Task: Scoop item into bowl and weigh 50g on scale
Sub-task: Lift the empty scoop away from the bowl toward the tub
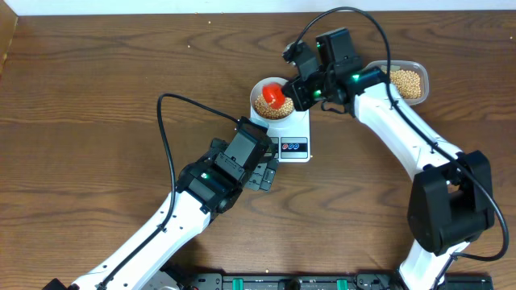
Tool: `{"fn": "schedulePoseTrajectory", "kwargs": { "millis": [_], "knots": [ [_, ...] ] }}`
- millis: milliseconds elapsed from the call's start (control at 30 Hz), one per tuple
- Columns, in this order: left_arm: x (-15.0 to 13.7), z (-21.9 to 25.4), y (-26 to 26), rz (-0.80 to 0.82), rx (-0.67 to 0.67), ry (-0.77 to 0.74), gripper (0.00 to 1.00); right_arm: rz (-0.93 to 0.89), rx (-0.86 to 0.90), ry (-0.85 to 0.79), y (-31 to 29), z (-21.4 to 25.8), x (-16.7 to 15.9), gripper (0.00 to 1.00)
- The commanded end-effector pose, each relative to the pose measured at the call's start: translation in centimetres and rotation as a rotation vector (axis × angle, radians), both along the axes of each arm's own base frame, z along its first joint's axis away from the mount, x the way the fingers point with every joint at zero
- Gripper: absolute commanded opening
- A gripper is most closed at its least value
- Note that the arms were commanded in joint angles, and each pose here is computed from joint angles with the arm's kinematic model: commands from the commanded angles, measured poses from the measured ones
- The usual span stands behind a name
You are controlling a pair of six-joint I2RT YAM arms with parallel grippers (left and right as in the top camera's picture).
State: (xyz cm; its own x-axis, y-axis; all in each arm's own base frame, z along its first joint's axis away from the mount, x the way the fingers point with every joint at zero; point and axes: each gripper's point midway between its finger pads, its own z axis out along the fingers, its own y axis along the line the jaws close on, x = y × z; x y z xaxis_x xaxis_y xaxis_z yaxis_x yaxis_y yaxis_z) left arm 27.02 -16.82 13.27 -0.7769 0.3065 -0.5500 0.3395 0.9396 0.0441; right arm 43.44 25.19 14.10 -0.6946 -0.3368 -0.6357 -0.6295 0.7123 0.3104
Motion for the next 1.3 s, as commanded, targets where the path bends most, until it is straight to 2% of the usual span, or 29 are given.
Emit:
{"fn": "schedulePoseTrajectory", "kwargs": {
  "millis": [0, 533, 800, 1033, 1267],
  "knots": [
    [0.1, 0.1, 0.1, 0.009, 0.001, -0.006, 0.98, -0.023, 0.039, -0.042, -1.0, 2.9, 0.4, 0.01],
    [0.1, 0.1, 0.1, 0.009, 0.001, -0.006, 0.98, 0.007, 0.227, -0.086, -2.3, 8.3, 0.5, 0.01],
    [0.1, 0.1, 0.1, 0.009, 0.001, -0.006, 0.98, 0.052, 0.427, -0.074, -4.1, 11.8, 0.8, 0.01],
    [0.1, 0.1, 0.1, 0.009, 0.001, -0.006, 0.98, 0.0, 0.545, -0.031, -8.6, 13.4, 1.6, 0.01],
    [0.1, 0.1, 0.1, 0.009, 0.001, -0.006, 0.98, -0.094, 0.57, -0.046, -14.2, 13.6, 2.8, 0.01]
  ]
}}
